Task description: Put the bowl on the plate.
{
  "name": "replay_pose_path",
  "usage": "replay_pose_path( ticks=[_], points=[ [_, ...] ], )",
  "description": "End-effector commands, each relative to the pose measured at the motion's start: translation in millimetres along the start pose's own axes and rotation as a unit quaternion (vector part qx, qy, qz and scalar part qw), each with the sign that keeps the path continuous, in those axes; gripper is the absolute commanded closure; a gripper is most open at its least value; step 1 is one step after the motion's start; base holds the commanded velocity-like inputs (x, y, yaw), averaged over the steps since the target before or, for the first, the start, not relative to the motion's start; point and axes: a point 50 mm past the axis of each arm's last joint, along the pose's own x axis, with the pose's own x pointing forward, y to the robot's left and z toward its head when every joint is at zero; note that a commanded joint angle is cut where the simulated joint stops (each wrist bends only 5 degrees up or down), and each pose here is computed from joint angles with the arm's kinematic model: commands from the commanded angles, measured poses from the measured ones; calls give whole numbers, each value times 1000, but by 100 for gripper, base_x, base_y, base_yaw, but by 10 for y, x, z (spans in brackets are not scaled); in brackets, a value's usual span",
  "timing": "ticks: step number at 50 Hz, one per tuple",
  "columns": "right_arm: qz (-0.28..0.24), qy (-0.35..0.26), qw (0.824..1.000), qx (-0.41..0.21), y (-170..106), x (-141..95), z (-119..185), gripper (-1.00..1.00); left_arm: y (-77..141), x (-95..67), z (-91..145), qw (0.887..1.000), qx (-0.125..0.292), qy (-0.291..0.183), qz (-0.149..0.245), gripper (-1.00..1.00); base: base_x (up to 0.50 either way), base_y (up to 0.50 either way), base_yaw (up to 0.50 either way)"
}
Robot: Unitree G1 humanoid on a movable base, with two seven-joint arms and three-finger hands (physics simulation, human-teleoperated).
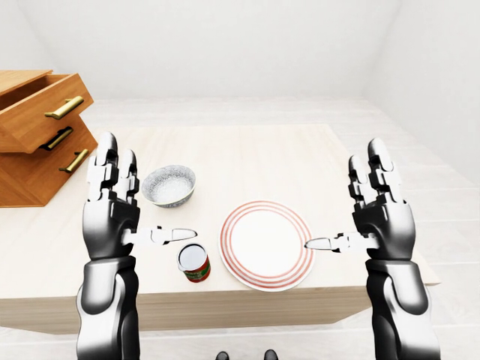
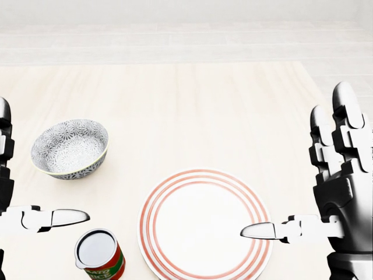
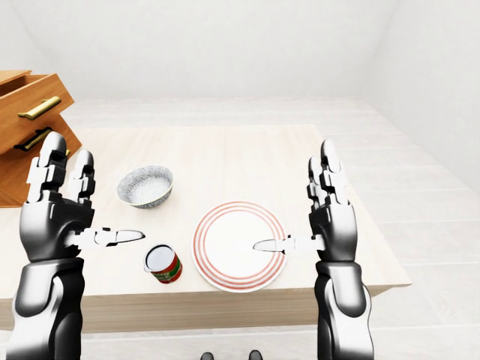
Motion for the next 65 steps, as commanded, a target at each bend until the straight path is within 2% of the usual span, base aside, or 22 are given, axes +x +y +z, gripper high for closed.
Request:
replay_pose_path(
  ticks=[1,8,16,44,51,65],
  points=[
    [3,5,1000,-4,14,-4,-20,-100,15,1,-29,1000,0,6,0,-100,0,0,0],
    [2,22,1000,-12,39,-9,-91,-100,13,-8,-20,1000,2,6,-1,-100,4,0,0],
    [2,14,1000,-12,25,-22,-50,-100,7,11,-46,1000,3,9,-1,-100,32,0,0],
    [4,21,1000,-6,22,-21,-84,-100,18,0,-71,1000,6,16,-2,-100,0,0,0],
    [1,20,1000,-7,2,-40,-69,-100,15,-21,-38,1000,7,11,-3,-100,0,-45,0],
    [1,10,1000,-13,-1,-46,-17,-100,1,-6,-2,1000,8,2,-4,-100,0,-1,0]
  ],
)
